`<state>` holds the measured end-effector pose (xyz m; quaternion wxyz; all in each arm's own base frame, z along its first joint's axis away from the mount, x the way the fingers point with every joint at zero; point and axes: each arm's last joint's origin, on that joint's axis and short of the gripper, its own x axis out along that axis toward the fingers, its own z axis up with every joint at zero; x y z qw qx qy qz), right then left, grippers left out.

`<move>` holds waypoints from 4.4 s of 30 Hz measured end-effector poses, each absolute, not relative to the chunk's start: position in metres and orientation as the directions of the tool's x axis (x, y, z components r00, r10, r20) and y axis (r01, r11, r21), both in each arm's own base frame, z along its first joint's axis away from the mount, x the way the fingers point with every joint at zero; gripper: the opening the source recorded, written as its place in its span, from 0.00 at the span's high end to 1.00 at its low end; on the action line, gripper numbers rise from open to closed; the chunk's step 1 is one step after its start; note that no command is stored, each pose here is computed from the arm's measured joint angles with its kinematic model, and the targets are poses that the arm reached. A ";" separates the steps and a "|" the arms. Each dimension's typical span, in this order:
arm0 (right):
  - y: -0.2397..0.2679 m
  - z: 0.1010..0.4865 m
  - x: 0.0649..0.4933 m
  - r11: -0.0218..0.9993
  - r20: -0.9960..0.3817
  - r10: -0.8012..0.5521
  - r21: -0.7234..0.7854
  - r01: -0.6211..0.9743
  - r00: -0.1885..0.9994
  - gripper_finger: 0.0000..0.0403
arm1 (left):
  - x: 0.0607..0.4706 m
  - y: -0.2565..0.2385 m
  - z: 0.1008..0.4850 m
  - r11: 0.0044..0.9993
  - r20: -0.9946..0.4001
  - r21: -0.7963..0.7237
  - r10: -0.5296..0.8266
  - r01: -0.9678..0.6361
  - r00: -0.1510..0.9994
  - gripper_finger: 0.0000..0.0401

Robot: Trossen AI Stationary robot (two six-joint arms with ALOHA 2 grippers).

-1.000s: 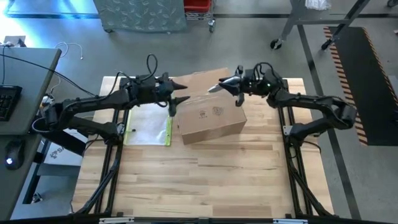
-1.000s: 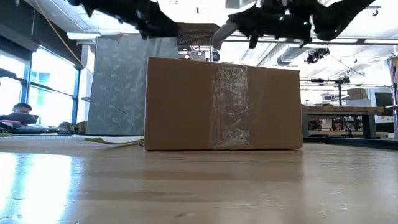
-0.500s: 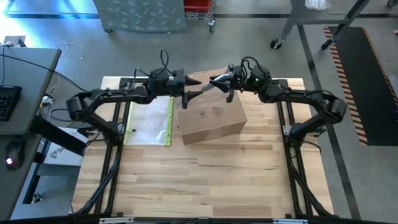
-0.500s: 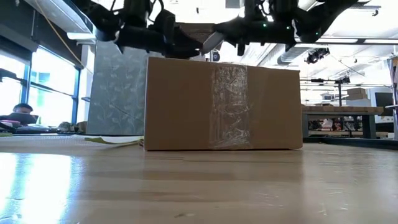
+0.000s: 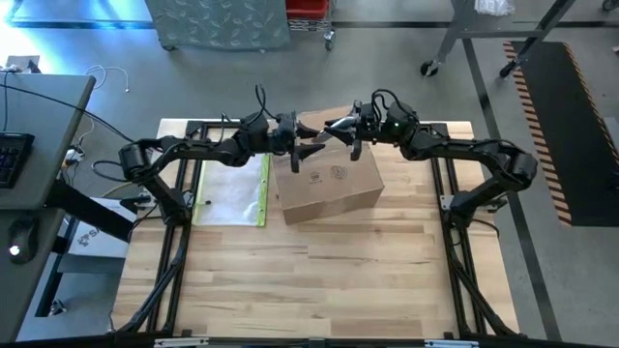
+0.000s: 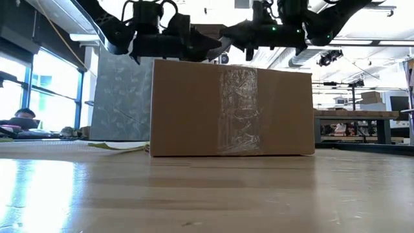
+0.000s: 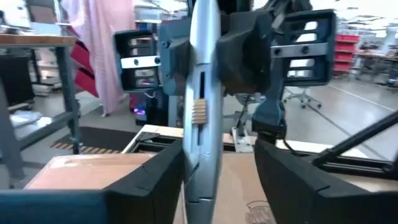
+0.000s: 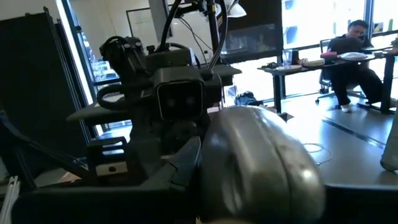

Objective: Unpack boxes
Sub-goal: Open the cardboard box using the silver cutter

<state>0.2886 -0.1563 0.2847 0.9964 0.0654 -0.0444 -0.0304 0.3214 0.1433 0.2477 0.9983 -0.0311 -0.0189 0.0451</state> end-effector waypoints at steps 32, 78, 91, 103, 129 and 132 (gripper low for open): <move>-0.179 0.291 0.256 0.985 -0.027 -0.175 0.011 0.175 0.984 0.30 | 0.310 0.164 0.237 0.983 -0.074 -0.171 0.047 -0.059 0.996 0.88; -0.179 0.307 0.324 0.993 -0.614 0.104 0.018 -0.118 0.783 0.84 | 0.308 0.171 0.264 0.995 -0.402 -0.089 0.006 -0.046 0.916 0.87; -0.179 0.295 0.314 0.998 -0.651 0.064 0.055 -0.037 0.757 0.85 | 0.295 0.171 0.284 0.994 -0.376 -0.087 0.031 -0.068 0.926 0.76; -0.186 0.298 0.254 0.984 -0.425 -0.138 0.040 0.171 0.895 0.85 | 0.243 0.163 0.310 0.936 -0.534 -0.081 0.248 -0.341 0.808 0.58; -0.134 0.199 0.189 0.795 -0.167 -0.421 0.405 0.451 0.892 0.85 | 0.239 0.223 0.224 0.685 -0.439 -0.235 0.558 -0.690 0.704 1.00; -0.116 0.200 0.201 0.815 -0.155 -0.362 0.427 0.393 0.919 0.85 | 0.234 0.233 0.234 0.696 -0.404 -0.222 0.572 -0.683 0.714 1.00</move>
